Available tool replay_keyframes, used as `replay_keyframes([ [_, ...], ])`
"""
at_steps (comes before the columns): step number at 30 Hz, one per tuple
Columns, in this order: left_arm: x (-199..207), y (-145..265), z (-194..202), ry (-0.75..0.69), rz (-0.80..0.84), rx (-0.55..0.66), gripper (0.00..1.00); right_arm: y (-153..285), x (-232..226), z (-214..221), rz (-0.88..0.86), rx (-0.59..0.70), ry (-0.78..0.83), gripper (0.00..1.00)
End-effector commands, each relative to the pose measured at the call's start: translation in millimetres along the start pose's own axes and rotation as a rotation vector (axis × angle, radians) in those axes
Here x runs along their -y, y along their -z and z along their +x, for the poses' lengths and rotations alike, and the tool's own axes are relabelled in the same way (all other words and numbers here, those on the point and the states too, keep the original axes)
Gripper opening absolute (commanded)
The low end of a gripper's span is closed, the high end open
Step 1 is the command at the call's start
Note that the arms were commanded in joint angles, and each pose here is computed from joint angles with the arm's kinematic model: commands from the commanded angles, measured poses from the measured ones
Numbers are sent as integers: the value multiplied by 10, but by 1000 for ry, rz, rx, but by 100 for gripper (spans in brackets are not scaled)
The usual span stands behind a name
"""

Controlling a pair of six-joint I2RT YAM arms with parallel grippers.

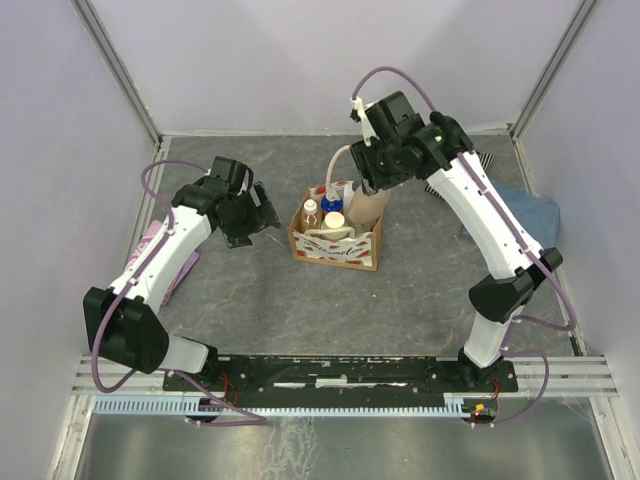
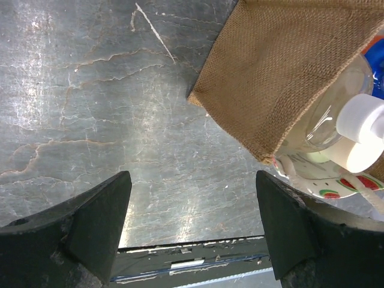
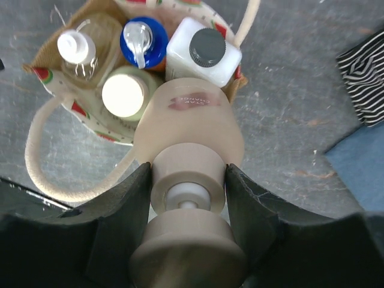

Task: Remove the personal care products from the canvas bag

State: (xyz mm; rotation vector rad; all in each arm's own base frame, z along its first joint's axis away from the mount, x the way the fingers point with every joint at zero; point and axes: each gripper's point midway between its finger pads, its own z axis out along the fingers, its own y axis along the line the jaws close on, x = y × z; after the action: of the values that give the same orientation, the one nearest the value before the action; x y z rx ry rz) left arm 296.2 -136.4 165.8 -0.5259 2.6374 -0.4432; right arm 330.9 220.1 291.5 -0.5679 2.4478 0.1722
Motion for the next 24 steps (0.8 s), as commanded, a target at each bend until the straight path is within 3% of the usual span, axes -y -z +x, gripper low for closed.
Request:
replay_keyframes([
  [1, 88, 96, -104, 21, 39, 68, 90, 519, 395, -559, 150, 266, -60, 29],
  [7, 122, 175, -81, 23, 61, 74, 90, 761, 819, -562, 212, 312, -154, 30],
  [11, 114, 180, -57, 24, 65, 70, 90, 648, 1028, -472, 219, 294, -204, 31],
  [18, 149, 197, -52, 27, 82, 68, 90, 28, 1252, -111, 252, 157, -254, 31],
  [24, 446, 389, -251, 16, 168, 106, 86, -577, 1248, 264, 232, 50, -294, 31],
])
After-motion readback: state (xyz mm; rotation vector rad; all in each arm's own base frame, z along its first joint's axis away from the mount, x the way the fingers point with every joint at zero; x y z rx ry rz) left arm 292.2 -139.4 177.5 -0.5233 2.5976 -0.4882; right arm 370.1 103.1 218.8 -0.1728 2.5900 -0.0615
